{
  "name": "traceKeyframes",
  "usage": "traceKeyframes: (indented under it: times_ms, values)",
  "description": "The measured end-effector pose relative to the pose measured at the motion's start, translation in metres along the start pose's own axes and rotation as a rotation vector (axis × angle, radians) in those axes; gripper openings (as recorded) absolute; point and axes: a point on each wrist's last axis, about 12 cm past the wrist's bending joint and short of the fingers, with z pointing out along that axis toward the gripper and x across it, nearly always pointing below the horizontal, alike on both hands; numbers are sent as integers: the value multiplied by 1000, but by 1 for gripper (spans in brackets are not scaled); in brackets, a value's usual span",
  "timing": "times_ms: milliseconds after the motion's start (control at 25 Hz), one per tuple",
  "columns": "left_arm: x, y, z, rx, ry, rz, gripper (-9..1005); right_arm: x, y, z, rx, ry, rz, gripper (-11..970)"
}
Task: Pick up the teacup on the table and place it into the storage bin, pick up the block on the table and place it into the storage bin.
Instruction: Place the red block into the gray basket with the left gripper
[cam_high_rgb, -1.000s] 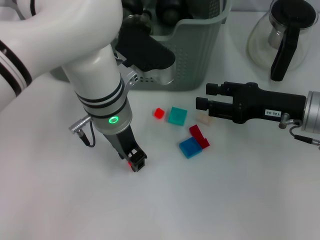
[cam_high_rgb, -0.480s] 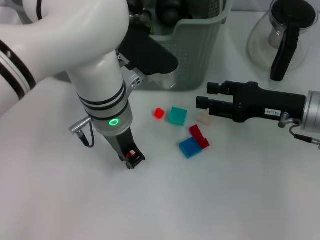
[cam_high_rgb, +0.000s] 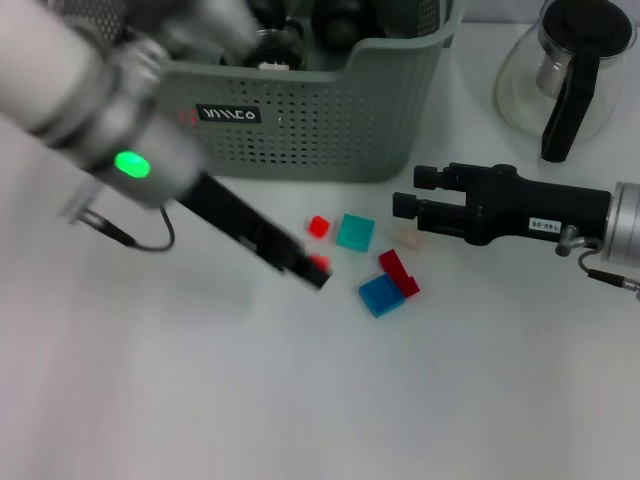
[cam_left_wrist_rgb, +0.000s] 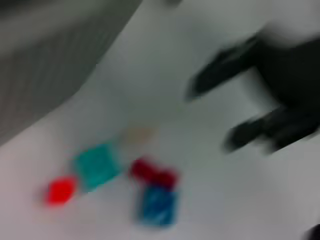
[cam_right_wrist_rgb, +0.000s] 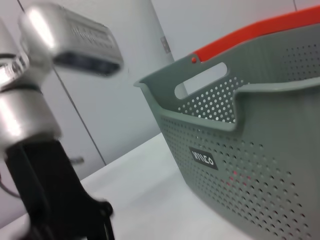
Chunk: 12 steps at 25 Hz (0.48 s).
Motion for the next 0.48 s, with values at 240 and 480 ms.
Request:
traceKeyframes:
  times_ms: [240, 480]
  values:
    - [21, 31, -46, 401, -417, 5, 180, 0, 0, 0, -1, -2, 1, 640]
    - [20, 48, -84, 575, -816, 5, 181, -1, 0, 1, -4, 3, -4, 640]
